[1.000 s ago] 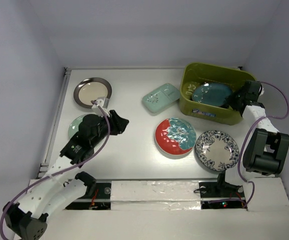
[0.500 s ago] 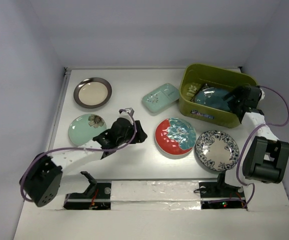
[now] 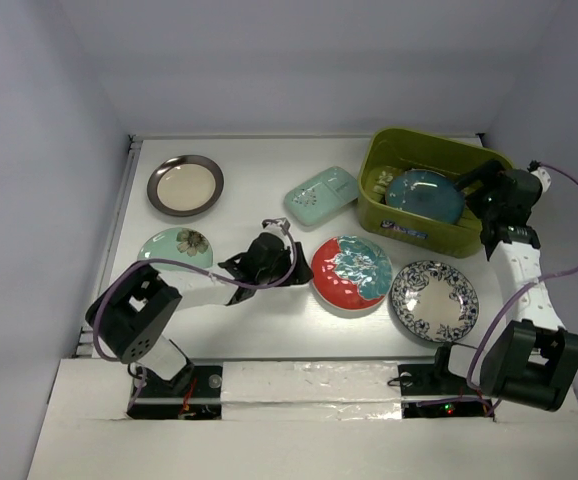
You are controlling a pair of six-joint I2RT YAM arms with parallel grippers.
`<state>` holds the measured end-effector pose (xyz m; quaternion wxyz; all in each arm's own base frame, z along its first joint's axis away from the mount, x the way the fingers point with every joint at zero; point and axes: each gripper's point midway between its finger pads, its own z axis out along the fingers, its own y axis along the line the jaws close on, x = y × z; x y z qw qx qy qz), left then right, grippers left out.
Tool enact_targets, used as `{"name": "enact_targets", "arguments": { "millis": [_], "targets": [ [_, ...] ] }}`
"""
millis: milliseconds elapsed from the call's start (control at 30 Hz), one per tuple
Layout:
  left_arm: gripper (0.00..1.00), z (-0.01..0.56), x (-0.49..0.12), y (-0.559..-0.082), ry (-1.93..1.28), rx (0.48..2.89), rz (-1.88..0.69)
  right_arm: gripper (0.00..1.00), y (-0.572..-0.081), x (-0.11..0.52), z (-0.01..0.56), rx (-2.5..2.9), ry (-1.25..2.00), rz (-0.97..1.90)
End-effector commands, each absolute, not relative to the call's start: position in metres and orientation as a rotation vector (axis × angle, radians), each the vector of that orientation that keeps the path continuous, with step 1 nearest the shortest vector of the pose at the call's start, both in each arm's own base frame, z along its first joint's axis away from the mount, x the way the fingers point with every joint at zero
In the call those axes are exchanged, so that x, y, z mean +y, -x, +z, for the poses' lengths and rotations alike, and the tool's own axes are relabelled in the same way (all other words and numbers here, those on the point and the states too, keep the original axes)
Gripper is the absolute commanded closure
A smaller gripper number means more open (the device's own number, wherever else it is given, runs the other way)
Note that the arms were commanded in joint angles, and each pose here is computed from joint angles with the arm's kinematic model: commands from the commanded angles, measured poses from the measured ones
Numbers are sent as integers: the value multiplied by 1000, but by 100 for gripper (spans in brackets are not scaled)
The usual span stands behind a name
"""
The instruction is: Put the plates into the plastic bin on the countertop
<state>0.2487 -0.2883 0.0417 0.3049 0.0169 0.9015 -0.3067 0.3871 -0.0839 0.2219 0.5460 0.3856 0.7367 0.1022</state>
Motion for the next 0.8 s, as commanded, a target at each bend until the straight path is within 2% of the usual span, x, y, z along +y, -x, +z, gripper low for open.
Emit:
{"name": "enact_targets", "arguments": {
  "millis": [0,67,233,300,433,500,567,600,667,733,767],
  "targets": [
    [40,74,-317,-264,-61,2275,-937,5,-384,-81,257,1678,-841,257],
    [40,69,-323,-268,-59,2286,-940,16,-382,-70,264,1672,-801,316],
    [44,54,-337,-272,-65,2308,-955,20,-368,-43,283,1646,-718,398],
    [53,41,-338,-273,-51,2337,-945,25,-365,-28,282,1653,-682,451],
    [64,34,-343,-276,-23,2328,-972,34,-356,7,278,1678,-595,548],
    [81,30,-343,-276,-15,2332,-972,48,-351,19,280,1683,-561,577],
    [100,31,-340,-276,-1,2326,-960,56,-345,36,279,1702,-518,611],
    [100,34,-338,-276,3,2317,-957,67,-340,43,283,1696,-490,625],
    [100,46,-331,-276,14,2283,-950,80,-332,61,279,1726,-430,668],
    [100,58,-324,-276,29,2251,-957,80,-324,72,277,1743,-375,711],
    [100,73,-319,-272,29,2217,-977,76,-319,79,267,1769,-356,732]
  ]
}}
